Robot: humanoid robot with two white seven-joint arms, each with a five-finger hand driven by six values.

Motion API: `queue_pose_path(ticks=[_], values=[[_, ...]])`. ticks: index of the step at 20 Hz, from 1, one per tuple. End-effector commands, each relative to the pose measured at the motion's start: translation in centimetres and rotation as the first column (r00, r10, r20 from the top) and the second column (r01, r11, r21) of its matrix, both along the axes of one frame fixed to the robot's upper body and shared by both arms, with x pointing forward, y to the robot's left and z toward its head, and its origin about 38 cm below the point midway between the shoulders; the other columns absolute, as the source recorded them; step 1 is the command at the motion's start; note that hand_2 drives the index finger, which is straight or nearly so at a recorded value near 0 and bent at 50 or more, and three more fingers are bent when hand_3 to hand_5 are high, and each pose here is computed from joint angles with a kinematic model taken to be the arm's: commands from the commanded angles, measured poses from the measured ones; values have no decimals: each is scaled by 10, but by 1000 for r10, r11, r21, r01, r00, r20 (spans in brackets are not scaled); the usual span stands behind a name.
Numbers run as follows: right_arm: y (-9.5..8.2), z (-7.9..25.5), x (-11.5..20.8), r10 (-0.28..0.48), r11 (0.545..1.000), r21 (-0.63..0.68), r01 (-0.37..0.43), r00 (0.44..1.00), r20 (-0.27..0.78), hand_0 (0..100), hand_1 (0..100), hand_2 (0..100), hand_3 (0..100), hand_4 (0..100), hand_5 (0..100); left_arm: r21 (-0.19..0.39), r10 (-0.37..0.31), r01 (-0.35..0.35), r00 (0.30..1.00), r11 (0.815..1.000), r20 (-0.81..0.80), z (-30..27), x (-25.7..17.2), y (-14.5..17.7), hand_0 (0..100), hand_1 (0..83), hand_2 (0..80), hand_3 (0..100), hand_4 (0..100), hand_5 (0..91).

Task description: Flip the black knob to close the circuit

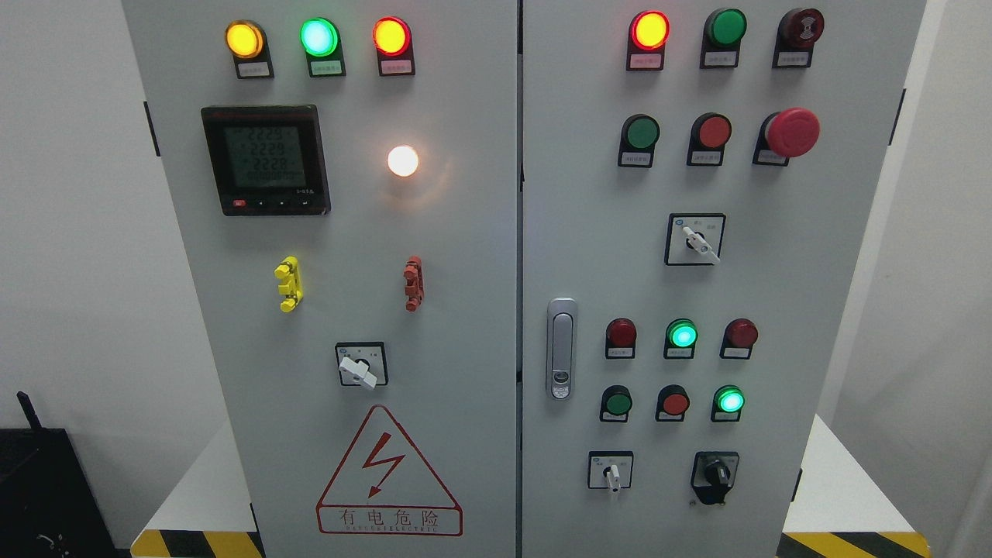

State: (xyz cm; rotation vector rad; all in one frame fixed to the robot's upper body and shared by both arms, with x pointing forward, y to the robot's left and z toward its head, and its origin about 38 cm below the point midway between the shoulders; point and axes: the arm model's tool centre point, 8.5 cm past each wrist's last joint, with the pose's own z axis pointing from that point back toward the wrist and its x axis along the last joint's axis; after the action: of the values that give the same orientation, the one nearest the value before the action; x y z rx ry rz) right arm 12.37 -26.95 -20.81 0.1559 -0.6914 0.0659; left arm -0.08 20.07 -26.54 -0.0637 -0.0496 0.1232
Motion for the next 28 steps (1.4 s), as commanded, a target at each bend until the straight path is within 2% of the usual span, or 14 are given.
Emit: queue_pose_path(ticks=[1,4,6,7,8,9,10,13,14,15,19,22,25,28], values=[[34,277,156,64,996,-17,-88,553,831,0,190,305,551,499,523,1,0,0,1000,1000,-1,0,0,0,120,556,0,0,0,0],[35,339,158,129,991,-103,-85,410,903,0,228,434,678,597,599,1,0,0,1000,1000,-2,0,-1,0,120,556,0,0,0,0],[30,367,166,236,968,-251,-2,341,910,0,269,510,750,629,623,1,0,0,1000,1000,1,0,1,0,120,556,0,0,0,0],[19,378,173,323,917,-379,123,325,889,0,299,553,790,650,677,1,0,0,1000,1000,-1,0,0,0,120,556,0,0,0,0],[6,387,178,435,808,-526,265,332,837,0,309,575,808,661,693,1,0,0,1000,1000,-1,0,0,0,120,556,0,0,0,0],[-4,398,181,541,677,-643,358,351,764,0,363,705,888,724,776,1,0,0,1000,1000,-1,0,0,0,120,556,0,0,0,0],[-11,409,180,622,543,-726,422,379,685,16,396,762,948,769,825,1,0,0,1000,1000,1,0,1,0,120,556,0,0,0,0],[-12,412,186,701,397,-821,411,442,560,0,387,825,987,800,857,1,-3,3,1000,1000,-1,0,0,0,120,556,0,0,0,0],[-13,413,189,715,329,-849,413,478,509,0,332,860,1000,816,874,1,0,0,1000,1000,-1,0,0,0,120,556,0,0,0,0],[-15,415,192,712,284,-862,419,510,482,0,314,869,1000,822,880,1,0,0,1000,1000,-1,0,0,0,120,556,0,0,0,0],[-15,432,207,704,173,-874,453,564,431,0,222,901,1000,840,889,1,0,0,1000,1000,1,0,1,0,120,556,0,0,0,0],[0,429,213,724,171,-899,404,568,393,0,181,917,1000,854,898,1,0,0,1000,1000,-1,0,0,0,120,556,0,0,0,0],[17,430,218,740,128,-908,399,571,355,0,151,926,1000,858,910,1,0,0,1000,1000,1,0,1,0,120,556,0,0,0,0],[26,426,228,739,104,-922,372,592,322,0,138,927,1000,861,913,1,0,0,1000,1000,1,0,1,0,120,556,0,0,0,0]])
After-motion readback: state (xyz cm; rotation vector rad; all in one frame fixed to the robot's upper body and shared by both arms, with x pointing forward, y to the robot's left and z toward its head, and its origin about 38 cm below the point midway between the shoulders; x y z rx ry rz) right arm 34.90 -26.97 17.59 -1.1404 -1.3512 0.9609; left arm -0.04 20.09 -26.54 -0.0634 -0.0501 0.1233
